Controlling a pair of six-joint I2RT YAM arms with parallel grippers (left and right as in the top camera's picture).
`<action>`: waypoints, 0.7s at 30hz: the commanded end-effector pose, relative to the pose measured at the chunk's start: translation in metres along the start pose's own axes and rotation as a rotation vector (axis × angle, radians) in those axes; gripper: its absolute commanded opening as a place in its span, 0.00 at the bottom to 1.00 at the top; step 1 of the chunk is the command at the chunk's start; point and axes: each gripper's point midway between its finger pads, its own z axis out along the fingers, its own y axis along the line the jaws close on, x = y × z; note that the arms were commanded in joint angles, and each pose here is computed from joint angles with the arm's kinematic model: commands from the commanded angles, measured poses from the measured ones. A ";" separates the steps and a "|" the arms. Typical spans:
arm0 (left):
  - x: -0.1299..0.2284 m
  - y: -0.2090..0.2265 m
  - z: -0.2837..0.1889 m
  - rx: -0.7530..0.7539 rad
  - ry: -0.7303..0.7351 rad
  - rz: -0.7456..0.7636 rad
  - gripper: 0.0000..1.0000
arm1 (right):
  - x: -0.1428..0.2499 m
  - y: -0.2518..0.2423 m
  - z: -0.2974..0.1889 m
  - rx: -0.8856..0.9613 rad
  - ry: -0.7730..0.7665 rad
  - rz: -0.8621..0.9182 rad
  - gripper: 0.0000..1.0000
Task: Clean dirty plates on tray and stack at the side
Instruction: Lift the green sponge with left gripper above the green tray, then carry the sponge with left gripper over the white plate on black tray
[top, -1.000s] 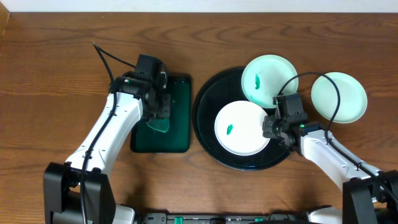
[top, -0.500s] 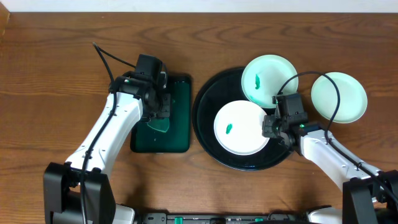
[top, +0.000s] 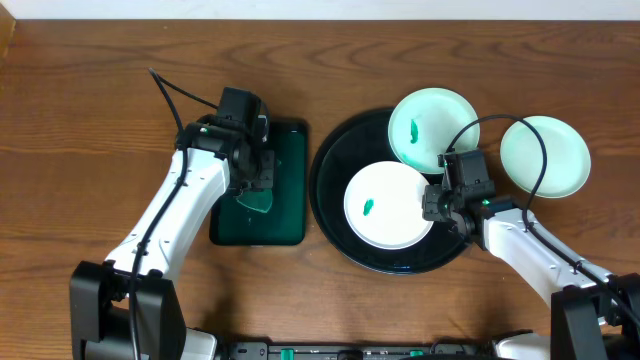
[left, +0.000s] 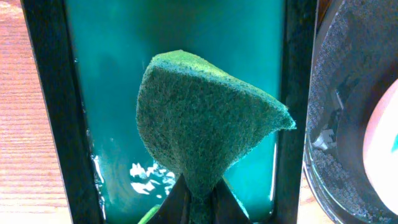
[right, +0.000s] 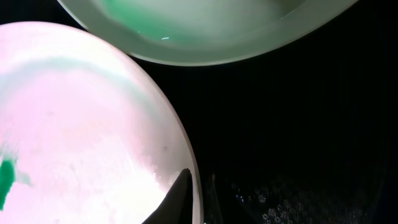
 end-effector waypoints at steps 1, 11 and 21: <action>0.001 0.003 0.001 -0.016 -0.001 0.018 0.07 | 0.004 0.000 0.004 0.006 0.012 -0.006 0.08; -0.002 0.002 0.001 -0.015 -0.010 0.018 0.07 | 0.005 0.000 0.008 0.005 0.018 -0.006 0.01; -0.032 0.014 -0.018 -0.099 -0.121 -0.034 0.07 | 0.009 0.011 0.007 -0.057 0.038 -0.003 0.01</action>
